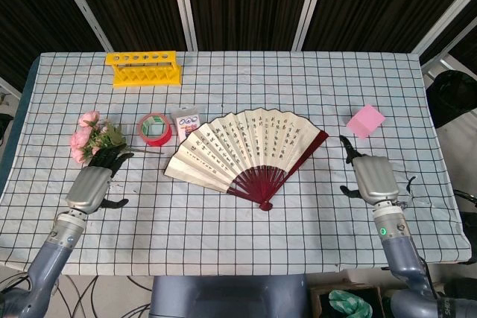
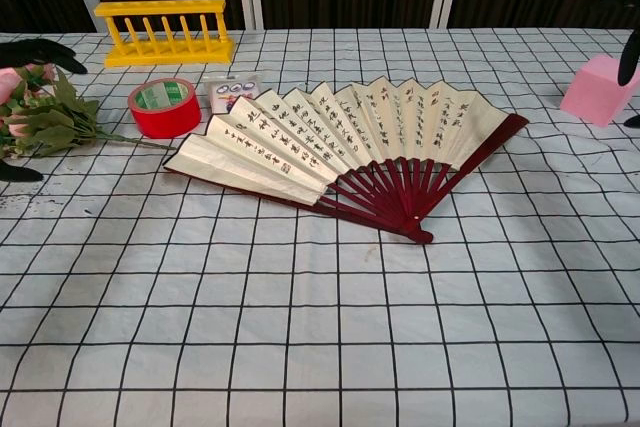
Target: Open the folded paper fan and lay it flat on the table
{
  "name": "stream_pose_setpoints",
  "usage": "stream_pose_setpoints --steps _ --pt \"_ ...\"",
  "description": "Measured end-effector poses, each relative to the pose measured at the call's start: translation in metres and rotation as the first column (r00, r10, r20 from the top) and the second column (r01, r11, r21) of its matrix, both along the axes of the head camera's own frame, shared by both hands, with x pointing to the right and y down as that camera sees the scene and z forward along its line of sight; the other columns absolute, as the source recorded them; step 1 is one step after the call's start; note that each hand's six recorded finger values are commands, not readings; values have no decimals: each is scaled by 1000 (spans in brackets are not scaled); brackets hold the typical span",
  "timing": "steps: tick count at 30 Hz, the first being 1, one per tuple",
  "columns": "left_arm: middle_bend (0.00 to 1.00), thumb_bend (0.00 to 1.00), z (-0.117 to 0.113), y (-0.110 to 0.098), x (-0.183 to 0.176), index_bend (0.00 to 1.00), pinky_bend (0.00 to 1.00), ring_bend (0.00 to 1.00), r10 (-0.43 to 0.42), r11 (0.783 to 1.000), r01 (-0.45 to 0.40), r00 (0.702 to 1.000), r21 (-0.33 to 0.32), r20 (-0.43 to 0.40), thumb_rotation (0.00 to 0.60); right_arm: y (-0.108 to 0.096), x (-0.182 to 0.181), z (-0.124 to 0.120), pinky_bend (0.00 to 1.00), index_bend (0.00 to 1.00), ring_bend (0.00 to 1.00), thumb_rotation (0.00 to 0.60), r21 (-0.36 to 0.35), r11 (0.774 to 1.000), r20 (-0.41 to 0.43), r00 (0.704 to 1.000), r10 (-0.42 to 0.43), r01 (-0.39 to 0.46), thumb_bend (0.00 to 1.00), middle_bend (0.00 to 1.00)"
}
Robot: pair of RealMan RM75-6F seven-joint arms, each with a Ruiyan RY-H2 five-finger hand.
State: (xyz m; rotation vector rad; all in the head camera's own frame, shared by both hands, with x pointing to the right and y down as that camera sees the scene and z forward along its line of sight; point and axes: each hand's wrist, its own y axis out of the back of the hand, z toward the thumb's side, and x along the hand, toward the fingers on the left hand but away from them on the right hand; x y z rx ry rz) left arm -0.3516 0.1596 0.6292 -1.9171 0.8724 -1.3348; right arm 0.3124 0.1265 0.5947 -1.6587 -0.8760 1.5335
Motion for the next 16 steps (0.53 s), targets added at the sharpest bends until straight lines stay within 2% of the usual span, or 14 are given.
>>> stream_pose_setpoints --steps 3,5,11,16 --pt "0 0 -17 6 -17 21 0 0 -4 998 3 1000 57 20 600 15 6 -8 276 0 93 600 2 1000 5 1000 -18 18 76 26" --pt "0 0 -29 14 -34 9 0 0 -9 996 4 998 87 58 600 26 13 -13 231 0 19 600 4 1000 6 1000 -24 24 66 0" --pt "0 0 -59 40 -76 0 0 0 -75 987 56 989 152 127 600 69 50 -36 198 0 0 600 9 1000 5 1000 28 -28 52 0" --pt "0 0 -75 58 -104 0 0 0 -148 973 119 980 200 136 600 94 86 -58 198 0 0 600 82 994 -14 997 75 -74 54 0"
